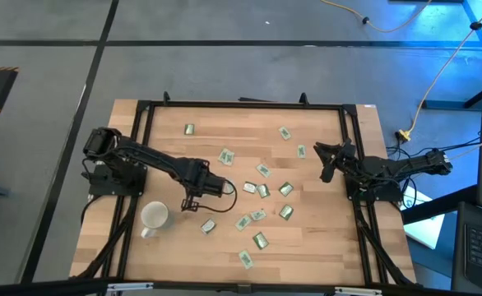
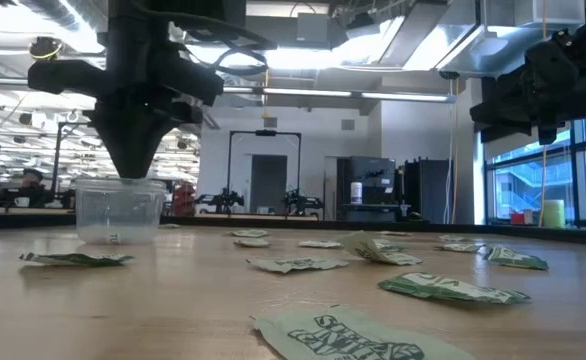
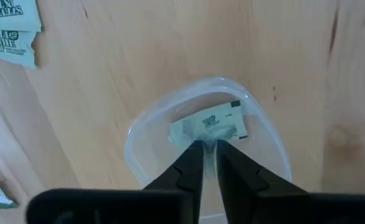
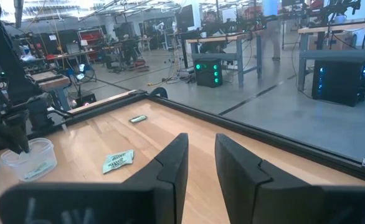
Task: Pick and place Stevia / Truvia into bins
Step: Put the green stevia packet into the transparent container, then put the dark green stevia packet into the transparent container
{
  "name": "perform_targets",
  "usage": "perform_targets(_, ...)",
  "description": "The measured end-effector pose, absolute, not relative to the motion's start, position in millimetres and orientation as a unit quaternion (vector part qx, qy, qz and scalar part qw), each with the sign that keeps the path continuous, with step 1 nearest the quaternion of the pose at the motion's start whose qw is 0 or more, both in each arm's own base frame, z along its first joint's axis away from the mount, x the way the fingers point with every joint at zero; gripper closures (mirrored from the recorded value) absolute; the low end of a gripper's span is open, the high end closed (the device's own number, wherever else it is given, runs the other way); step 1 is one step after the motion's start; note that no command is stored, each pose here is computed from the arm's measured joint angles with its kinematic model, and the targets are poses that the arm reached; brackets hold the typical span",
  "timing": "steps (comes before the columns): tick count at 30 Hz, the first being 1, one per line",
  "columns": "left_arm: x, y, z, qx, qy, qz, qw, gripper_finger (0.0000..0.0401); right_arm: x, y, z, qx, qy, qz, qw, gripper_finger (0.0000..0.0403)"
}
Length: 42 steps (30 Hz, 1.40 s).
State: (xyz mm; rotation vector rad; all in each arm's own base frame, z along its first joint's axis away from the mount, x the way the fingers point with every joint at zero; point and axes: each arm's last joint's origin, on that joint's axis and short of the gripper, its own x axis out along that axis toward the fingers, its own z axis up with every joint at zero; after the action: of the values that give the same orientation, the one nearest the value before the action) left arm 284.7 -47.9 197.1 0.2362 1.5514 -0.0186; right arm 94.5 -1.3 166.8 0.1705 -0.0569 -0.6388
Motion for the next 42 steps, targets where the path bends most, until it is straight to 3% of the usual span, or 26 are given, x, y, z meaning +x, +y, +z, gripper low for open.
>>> perform_targets(9,285.2,-52.3,215.6,0.086,0.675,-0.014,0.733,0.0314,94.5,-1.3,166.8,0.085,-0.028,-0.314,0.945,0.0318)
perform_targets(17,307.2,-92.6,226.4,0.109,0.57,-0.135,0.803,0.0296,94.5,-1.4,166.8,0.084,-0.028,-0.314,0.945,0.0318)
perform_targets(31,315.3,-136.5,164.4,0.117,0.631,-0.156,0.751,0.0309,94.5,-1.3,166.8,0.085,-0.028,-0.314,0.945,0.0318)
perform_targets(42,314.8,-148.2,141.3,0.122,0.659,-0.157,0.726,0.0346,94.5,-1.4,166.8,0.085,-0.028,-0.314,0.945,0.0318)
